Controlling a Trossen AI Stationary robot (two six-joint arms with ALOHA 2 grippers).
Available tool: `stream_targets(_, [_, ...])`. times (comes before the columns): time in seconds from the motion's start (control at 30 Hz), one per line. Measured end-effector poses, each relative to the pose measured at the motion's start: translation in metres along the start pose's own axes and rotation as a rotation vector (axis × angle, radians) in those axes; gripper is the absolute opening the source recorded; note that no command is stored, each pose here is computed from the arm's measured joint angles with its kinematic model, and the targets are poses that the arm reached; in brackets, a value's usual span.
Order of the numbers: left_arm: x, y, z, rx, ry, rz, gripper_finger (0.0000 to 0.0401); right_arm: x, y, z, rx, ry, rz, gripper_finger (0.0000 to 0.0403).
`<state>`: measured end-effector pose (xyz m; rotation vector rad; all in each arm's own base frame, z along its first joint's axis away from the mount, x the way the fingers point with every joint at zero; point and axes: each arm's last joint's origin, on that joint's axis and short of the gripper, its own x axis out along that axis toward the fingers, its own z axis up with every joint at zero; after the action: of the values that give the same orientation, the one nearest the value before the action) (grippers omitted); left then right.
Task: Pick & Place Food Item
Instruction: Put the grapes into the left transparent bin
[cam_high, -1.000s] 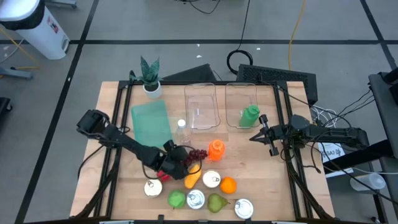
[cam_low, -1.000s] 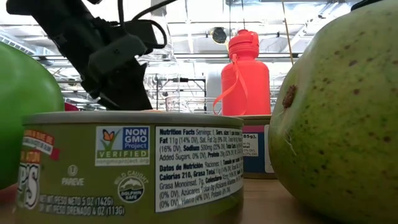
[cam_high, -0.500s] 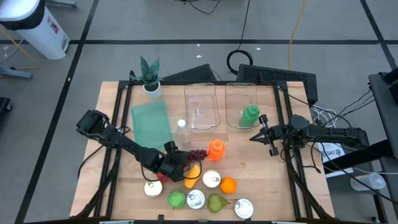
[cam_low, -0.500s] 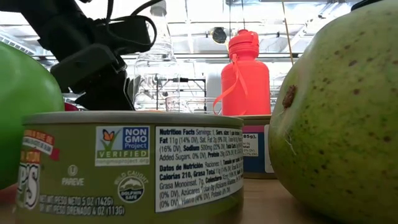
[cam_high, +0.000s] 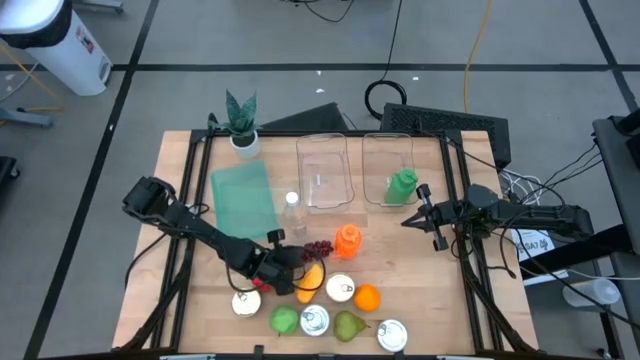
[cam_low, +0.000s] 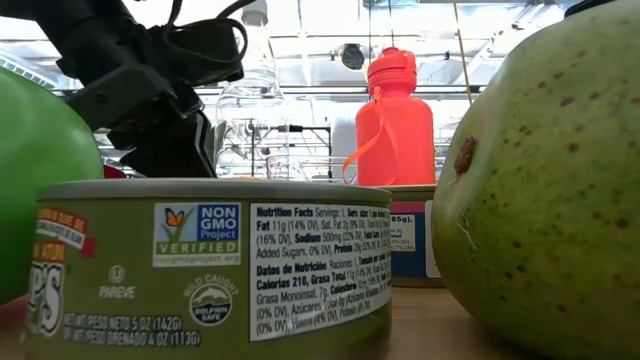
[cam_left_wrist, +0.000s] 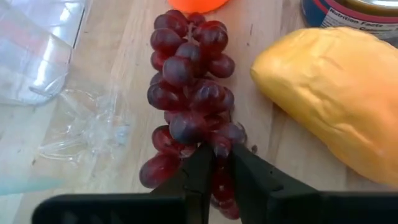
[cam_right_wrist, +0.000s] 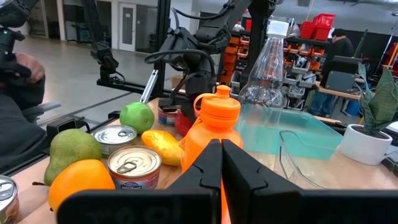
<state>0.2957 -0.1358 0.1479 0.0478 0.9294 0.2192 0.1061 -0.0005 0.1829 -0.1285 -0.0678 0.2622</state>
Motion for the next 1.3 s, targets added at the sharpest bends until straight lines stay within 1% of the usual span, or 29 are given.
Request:
stream_targets(0.13, [-0.003,-0.001,0.0,0.026,-0.009,-0.002,0.0051,0.0,0.0,0.0,-0.002,0.0,0.0,0.0])
stream_targets(0.27, [-0.017,-0.003,0.004,0.022,-0.049,-0.026,0.0049,0.0,0.0,0.0,-0.002,0.0,0.0,0.0])
stream_targets(0.43, [-0.051,-0.005,0.011,0.044,-0.159,-0.047,0.0049,0.0,0.0,0.0,-0.001,0.0,0.0,0.0])
stream_targets(0.63, [-0.104,-0.003,0.015,0.094,-0.312,-0.069,0.0049,0.0,0.0,0.0,-0.001,0.0,0.0,0.0])
stream_targets(0.77, [-0.136,0.007,0.013,0.085,-0.395,-0.027,0.0049,0.0,0.0,0.0,-0.001,0.0,0.0,0.0])
stream_targets(0.93, [-0.168,0.022,0.006,0.068,-0.466,0.032,0.0049,0.0,0.0,0.0,-0.001,0.0,0.0,0.0])
stream_targets(1.07, [-0.189,0.031,0.003,0.058,-0.528,0.021,0.0049,0.0,0.0,0.0,-0.003,0.0,0.0,0.0])
stream_targets(1.13, [-0.201,0.036,0.002,0.053,-0.57,0.032,0.0049,0.0,0.0,0.0,-0.004,0.0,0.0,0.0])
stream_targets(1.2, [-0.211,0.043,0.001,0.04,-0.611,0.053,0.0049,0.0,0.0,0.0,-0.004,0.0,0.0,0.0])
stream_targets(1.3, [-0.226,0.057,0.002,-0.019,-0.671,0.078,0.0049,0.0,0.0,0.0,-0.003,0.0,0.0,0.0])
